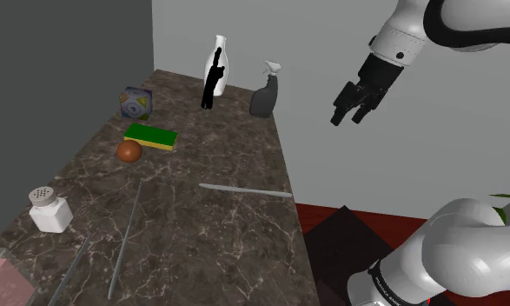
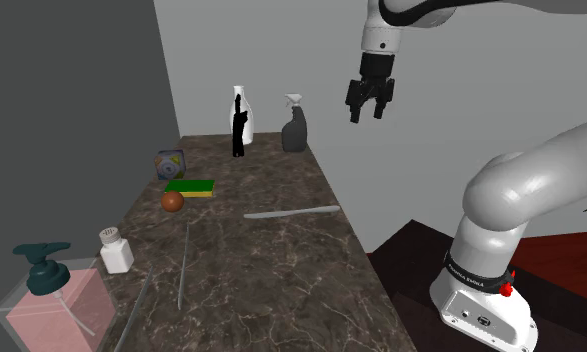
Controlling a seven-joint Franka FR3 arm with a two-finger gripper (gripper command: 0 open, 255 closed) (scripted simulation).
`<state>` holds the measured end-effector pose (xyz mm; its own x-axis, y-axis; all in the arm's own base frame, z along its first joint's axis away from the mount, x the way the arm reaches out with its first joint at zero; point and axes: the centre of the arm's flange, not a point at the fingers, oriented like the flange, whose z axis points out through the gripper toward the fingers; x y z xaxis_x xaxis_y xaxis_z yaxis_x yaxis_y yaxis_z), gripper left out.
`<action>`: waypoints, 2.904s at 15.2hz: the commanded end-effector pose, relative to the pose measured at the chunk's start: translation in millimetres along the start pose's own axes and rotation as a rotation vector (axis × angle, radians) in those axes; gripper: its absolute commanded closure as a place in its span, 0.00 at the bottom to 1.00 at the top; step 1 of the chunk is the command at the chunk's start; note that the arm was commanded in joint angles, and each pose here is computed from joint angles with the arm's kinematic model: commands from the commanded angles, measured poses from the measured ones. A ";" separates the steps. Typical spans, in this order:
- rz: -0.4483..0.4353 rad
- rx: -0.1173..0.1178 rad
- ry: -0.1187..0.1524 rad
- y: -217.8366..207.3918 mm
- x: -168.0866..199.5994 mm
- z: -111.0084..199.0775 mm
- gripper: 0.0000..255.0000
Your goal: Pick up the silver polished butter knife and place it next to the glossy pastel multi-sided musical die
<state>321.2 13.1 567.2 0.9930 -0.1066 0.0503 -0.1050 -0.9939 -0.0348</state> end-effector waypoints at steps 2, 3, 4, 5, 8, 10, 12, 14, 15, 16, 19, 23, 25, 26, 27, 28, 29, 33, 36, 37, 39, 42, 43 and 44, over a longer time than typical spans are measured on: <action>-0.053 -0.001 -0.005 -7.7 7.0 9.0 0.00; -0.106 -0.003 -0.011 -15.8 13.5 18.0 0.00; -0.159 -0.004 -0.016 -24.1 19.6 27.0 0.00; -0.211 -0.005 -0.021 -32.8 25.2 36.1 0.00; -0.370 -0.009 -0.037 -60.3 38.7 63.6 0.00; -0.476 -0.012 -0.048 -79.6 45.0 82.1 0.00; -0.581 -0.015 -0.059 -99.4 49.0 100.7 0.00; -0.687 -0.018 -0.069 -119.4 50.7 119.4 0.00; -0.740 -0.019 -0.075 -129.4 50.7 128.8 0.00; -0.793 -0.020 -0.080 -139.4 50.1 138.2 0.00; -0.951 -0.024 -0.096 -169.0 44.9 166.4 0.00; -1.074 -0.027 -0.108 -190.5 37.0 193.4 0.00; -1.074 -0.027 -0.108 -189.7 36.2 203.9 0.00; -1.074 -0.027 -0.108 -189.3 35.8 209.1 0.00; -1.074 -0.027 -0.108 -188.9 35.4 214.4 0.00; -1.074 -0.027 -0.108 -188.5 35.0 219.6 0.00; -1.074 -0.027 -0.108 -187.9 34.4 227.9 0.00; -1.074 -0.027 -0.108 -187.9 34.4 227.9 0.00; -1.074 -0.027 -0.108 -187.9 34.4 227.9 0.00; -1.074 -0.027 -0.109 -188.0 34.4 227.8 0.00; -1.074 -0.027 -0.109 -188.0 34.4 227.8 1.00; -1.074 -0.027 -0.109 -187.9 34.4 227.8 1.00; -1.074 -0.027 -0.109 -187.9 34.4 227.8 1.00; -1.074 -0.027 -0.109 -187.9 34.4 227.8 1.00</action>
<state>387.3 203.0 348.1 0.5659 0.8231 -0.0475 0.8240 -0.5666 -0.0027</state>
